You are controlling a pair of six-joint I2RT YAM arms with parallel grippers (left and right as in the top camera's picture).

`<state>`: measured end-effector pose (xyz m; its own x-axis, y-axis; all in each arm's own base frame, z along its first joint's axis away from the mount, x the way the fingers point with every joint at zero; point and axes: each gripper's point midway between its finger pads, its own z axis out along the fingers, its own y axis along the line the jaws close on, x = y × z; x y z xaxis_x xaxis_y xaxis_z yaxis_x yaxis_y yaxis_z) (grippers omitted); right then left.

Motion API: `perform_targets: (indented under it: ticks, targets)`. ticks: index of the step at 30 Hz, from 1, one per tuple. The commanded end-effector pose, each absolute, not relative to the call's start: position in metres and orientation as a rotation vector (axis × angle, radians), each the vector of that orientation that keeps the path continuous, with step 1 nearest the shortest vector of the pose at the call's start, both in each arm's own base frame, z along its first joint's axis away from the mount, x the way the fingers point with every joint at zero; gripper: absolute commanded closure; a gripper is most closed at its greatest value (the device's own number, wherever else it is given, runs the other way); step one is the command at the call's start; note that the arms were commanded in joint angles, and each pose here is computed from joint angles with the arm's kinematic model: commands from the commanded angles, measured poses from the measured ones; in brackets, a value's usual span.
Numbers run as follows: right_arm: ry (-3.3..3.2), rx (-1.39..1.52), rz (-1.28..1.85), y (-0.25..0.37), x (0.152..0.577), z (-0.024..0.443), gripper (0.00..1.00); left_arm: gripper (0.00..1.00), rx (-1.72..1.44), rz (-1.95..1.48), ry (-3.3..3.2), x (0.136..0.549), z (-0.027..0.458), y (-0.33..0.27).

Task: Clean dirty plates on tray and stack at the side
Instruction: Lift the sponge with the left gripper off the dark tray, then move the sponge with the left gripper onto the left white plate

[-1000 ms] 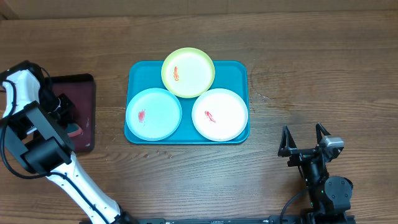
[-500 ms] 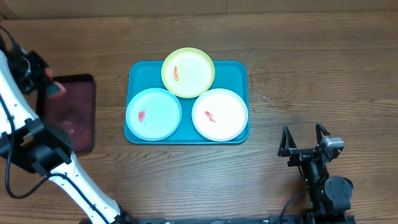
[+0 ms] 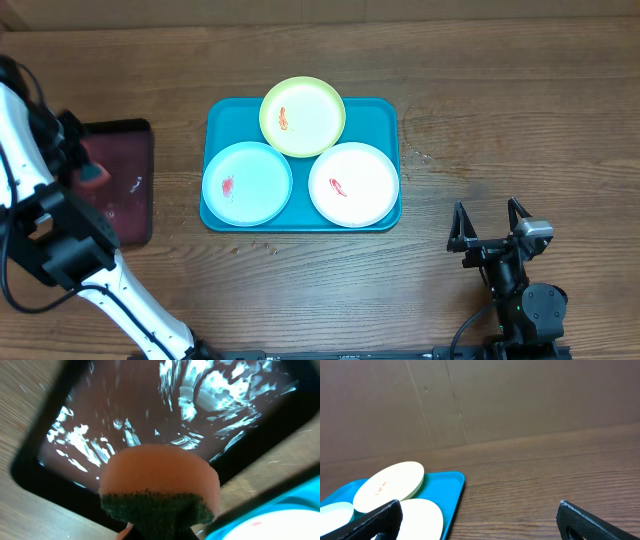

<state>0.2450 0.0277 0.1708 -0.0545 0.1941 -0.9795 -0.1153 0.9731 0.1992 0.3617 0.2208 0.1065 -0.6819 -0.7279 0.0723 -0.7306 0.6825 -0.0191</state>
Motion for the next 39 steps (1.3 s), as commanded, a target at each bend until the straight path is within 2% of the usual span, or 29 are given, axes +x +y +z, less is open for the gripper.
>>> perform_targets:
  ticks: [1, 8, 15, 20, 25, 30, 35, 39]
  targets:
    - [1.598, 0.061, 0.241, 0.027, 0.245, 0.170, 0.00, 0.96, 1.216, -0.028, -2.842, 0.354, 0.115, 0.233]
    - [1.598, 0.061, 0.241, 0.027, 0.245, 0.170, 0.00, 0.96, 1.335, 0.149, -3.045, 0.372, 0.210, 0.232]
    - [1.598, 0.061, 0.241, 0.027, 0.245, 0.170, 0.00, 0.96, 1.158, 0.500, -3.427, 0.371, 0.325, 0.173]
    - [1.598, 0.061, 0.241, 0.027, 0.245, 0.170, 0.00, 0.96, 0.897, 0.664, -3.573, 0.362, 0.367, 0.114]
    - [1.598, 0.061, 0.242, 0.027, 0.245, 0.170, 0.00, 0.96, 0.532, 0.709, -3.505, 0.358, 0.344, 0.038]
    - [1.598, 0.061, 0.242, 0.027, 0.245, 0.170, 0.00, 0.96, 0.246, 0.538, -3.301, 0.350, 0.269, -0.025]
    - [1.598, 0.061, 0.241, 0.027, 0.245, 0.170, 0.00, 0.96, 0.334, 0.251, -3.209, 0.355, 0.189, -0.045]
    - [1.598, 0.061, 0.241, 0.027, 0.245, 0.170, 0.00, 0.96, 0.396, 0.237, -3.193, 0.359, 0.143, -0.060]
